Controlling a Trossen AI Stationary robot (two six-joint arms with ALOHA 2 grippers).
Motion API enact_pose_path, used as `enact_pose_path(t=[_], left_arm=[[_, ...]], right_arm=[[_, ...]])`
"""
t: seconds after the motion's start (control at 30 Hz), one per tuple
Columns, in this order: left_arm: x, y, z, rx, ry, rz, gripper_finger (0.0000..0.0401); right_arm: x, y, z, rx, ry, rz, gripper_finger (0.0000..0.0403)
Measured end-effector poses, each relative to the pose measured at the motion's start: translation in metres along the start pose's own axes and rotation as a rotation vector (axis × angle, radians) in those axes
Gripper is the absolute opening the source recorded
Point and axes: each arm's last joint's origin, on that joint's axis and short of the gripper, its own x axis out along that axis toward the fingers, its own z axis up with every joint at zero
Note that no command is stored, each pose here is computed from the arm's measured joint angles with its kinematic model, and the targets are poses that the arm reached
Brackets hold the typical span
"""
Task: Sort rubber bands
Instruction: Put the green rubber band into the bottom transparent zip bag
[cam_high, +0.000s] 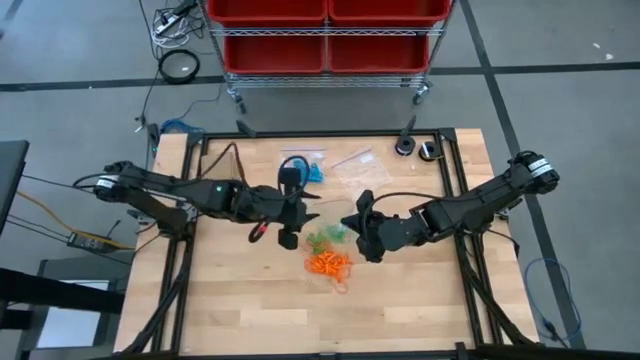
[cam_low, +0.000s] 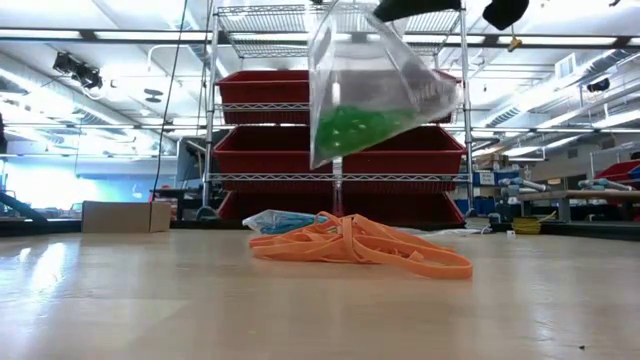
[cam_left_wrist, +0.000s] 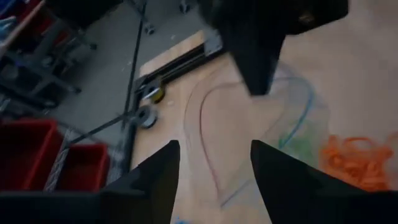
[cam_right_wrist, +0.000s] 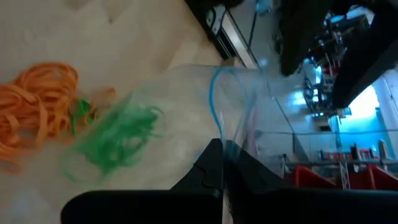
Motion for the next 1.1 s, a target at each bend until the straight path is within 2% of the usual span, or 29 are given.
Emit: enact_pose_path(t=[0.2,0.33,0.47,0.6,0.7,0.8,0.93,1.1], left_arm=[[-0.031,0.013,-0.018,0.018,0.186,0.049,0.0202],[-0.032,0.014,-0.044,-0.101,0.253,-0.053,0.0202],[-0.005,-0.010,-0.080,-0.148,0.243,-0.166,0.0202],[0.028,-0.032,-0.127,-0.203,0.176,-0.206,0.0202],[0.044,-0.039,-0.156,-0.288,0.101,-0.218,0.0202],[0.059,-0.042,-0.183,-0.366,0.100,-0.257,0.0199],[0.082,-0.049,-0.195,-0.414,0.075,-0.368,0.0181],[0.113,-0.058,-0.198,-0.374,0.112,-0.450,0.0154]], right_arm=[[-0.017,-0.004,-0.006,0.037,0.019,0.005,0.0000],[-0.030,-0.011,-0.009,0.077,0.012,-0.020,0.0000],[-0.038,-0.017,-0.011,0.097,-0.008,-0.032,0.0000],[-0.040,-0.018,-0.011,0.110,-0.012,-0.034,0.0000],[-0.042,-0.015,-0.010,0.105,-0.015,-0.024,0.0000],[-0.042,-0.015,-0.010,0.104,-0.017,-0.022,0.0000],[-0.041,-0.017,-0.010,0.114,-0.017,-0.030,0.0000],[-0.041,-0.017,-0.011,0.131,-0.016,-0.030,0.0000]])
